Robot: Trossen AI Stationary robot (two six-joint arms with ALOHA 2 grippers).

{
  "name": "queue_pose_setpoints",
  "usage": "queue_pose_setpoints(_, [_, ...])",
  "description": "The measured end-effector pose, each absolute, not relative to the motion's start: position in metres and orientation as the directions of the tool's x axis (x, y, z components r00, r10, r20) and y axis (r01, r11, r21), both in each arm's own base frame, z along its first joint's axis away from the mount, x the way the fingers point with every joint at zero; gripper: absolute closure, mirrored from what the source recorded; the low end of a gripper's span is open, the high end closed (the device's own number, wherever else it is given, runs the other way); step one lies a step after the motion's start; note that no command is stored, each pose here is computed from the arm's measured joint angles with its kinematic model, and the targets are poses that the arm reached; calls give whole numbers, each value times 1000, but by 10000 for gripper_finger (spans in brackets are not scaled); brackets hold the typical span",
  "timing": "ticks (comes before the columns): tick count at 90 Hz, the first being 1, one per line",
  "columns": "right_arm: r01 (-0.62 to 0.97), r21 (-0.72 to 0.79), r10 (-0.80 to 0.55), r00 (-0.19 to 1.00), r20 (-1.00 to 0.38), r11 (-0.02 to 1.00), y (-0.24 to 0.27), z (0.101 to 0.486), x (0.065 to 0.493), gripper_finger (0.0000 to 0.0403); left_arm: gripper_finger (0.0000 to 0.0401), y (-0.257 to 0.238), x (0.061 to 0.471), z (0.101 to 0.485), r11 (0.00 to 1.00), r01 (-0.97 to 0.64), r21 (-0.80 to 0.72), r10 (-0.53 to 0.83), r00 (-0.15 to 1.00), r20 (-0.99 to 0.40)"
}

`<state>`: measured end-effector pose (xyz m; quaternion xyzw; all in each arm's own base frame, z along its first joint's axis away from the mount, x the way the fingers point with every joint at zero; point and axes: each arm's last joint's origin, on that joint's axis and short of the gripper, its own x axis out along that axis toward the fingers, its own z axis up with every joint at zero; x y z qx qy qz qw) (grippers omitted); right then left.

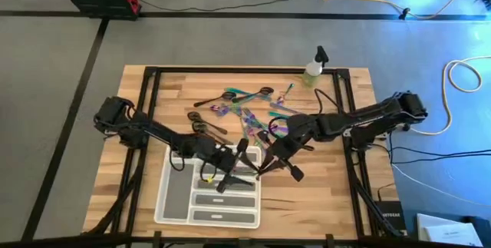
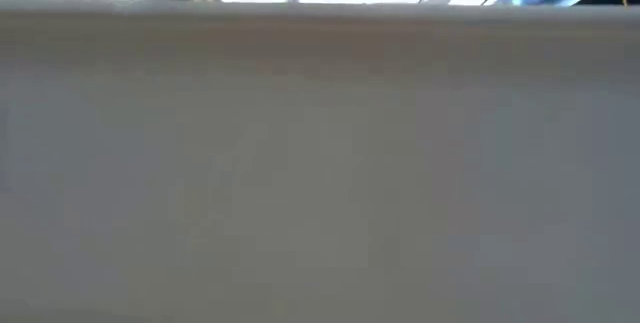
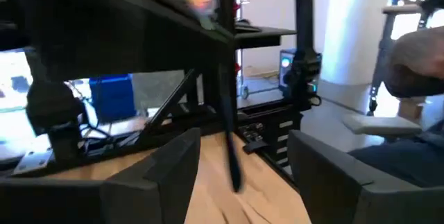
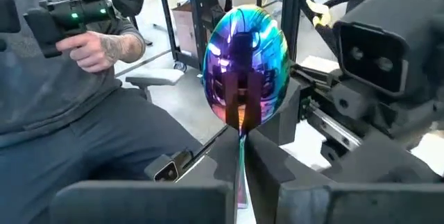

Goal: Sort silverware
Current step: Put the blue spoon into the white silverware tray

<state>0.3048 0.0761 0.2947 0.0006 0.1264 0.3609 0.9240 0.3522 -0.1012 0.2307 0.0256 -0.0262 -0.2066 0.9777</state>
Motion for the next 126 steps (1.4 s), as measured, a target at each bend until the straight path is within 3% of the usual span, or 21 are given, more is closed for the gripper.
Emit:
queue_pose_setpoints(34, [-668, 83, 668, 711, -219, 739, 76, 295, 307, 402, 204, -102, 356, 239, 903, 426, 60, -430, 901, 66])
queue_pose_setpoints(68, [-663, 76, 661, 717, -222, 744, 76, 295, 307, 402, 325, -98, 356, 244, 890, 455, 26, -454, 883, 116])
queue_pose_setpoints(98, [-657, 76, 655, 721, -226, 750, 76, 294, 307, 402, 391, -96, 357, 245, 896, 444, 23, -443, 888, 123])
queue_pose_setpoints(126, [-620, 85, 617, 739, -271, 780, 75, 291, 305, 382, 401, -96, 357, 244, 896, 443, 22, -443, 889, 113])
